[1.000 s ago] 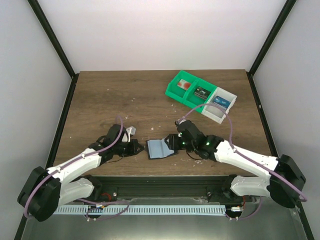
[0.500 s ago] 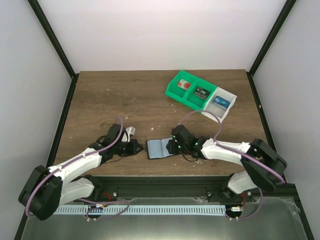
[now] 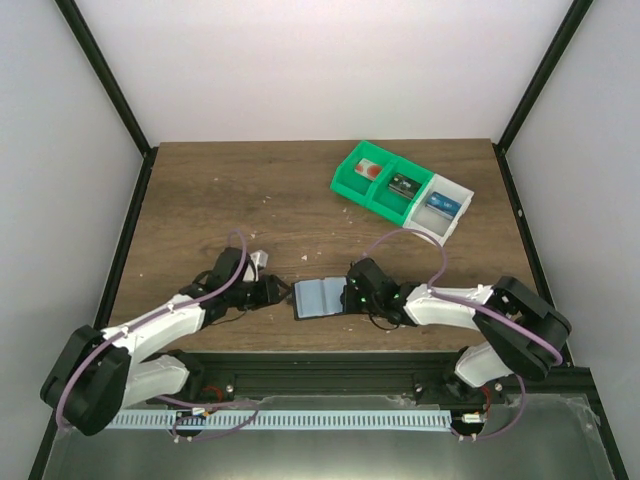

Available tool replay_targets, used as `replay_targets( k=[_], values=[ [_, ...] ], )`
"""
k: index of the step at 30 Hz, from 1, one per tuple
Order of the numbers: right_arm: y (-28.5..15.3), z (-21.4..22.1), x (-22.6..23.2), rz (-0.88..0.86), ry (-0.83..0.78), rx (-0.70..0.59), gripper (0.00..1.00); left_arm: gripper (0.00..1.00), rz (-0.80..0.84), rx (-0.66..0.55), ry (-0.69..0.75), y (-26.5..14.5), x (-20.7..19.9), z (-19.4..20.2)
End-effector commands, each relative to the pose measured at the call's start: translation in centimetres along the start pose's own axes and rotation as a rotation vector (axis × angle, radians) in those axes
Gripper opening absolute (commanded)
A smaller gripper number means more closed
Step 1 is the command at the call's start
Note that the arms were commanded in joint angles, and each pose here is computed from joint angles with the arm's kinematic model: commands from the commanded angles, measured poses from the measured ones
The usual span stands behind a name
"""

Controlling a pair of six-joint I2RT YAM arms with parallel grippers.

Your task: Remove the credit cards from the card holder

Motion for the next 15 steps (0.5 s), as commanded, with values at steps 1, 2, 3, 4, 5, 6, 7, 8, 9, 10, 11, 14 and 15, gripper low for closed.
replay_targets(
  k=[1,2,3,4,5,6,7,8,9,10,11,14,15],
  values=[
    [0.3,2.0,-1.5,0.049,0.022,0.06,0.13,0.53,0.005,-0.078,-0.004,1.0,0.8,-0.9],
    [0.3,2.1,-1.5,0.048,0.023,0.058,0.13,0.54,0.001,-0.075,-0.009,1.3,1.1,-0.9],
    [0.2,2.1,-1.5,0.047,0.023,0.058,0.13,0.55,0.001,-0.07,-0.009,1.6,1.2,-0.9],
    [0.2,2.2,-1.5,0.047,0.024,0.059,0.13,0.55,0.003,-0.059,-0.006,1.9,1.2,-1.0],
    [0.2,2.2,-1.6,0.047,0.024,0.06,0.13,0.55,0.008,-0.047,-0.002,2.2,1.1,-1.1],
    [0.1,2.2,-1.6,0.046,0.026,0.059,0.13,0.55,0.016,-0.035,0.004,2.5,1.0,-1.1],
    [0.0,2.2,-1.6,0.043,0.028,0.057,0.13,0.55,0.023,-0.021,0.008,2.8,0.9,-1.1],
    [0.0,2.2,-1.5,0.041,0.026,0.057,0.13,0.55,0.031,-0.01,0.009,3.0,0.8,-1.1],
    [-0.1,2.1,-1.5,0.036,0.028,0.052,0.13,0.55,0.046,0.0,0.009,3.2,0.7,-1.1],
    [-0.2,2.2,-1.4,0.034,0.028,0.051,0.13,0.55,0.051,0.017,0.001,3.4,0.9,-0.9],
    [-0.2,2.1,-1.4,0.031,0.029,0.048,0.13,0.54,0.056,0.027,-0.008,3.6,1.0,-0.8],
    [-0.3,2.0,-1.3,0.018,0.033,0.044,0.13,0.51,0.067,0.072,-0.047,4.3,1.1,-0.2],
    [-0.3,2.1,-1.2,0.011,0.035,0.047,0.13,0.51,0.066,0.08,-0.06,4.4,1.2,0.0]
  ],
)
Point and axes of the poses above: each gripper's point midway between its finger pads, its own y axis out along the fingers, its own x axis along the line the jaws close on, z = x × y, the point moved 7 cm from there along -y, back along the fingers, and after that the axes turned 13 degrees about -y, right-handed, at the moved point
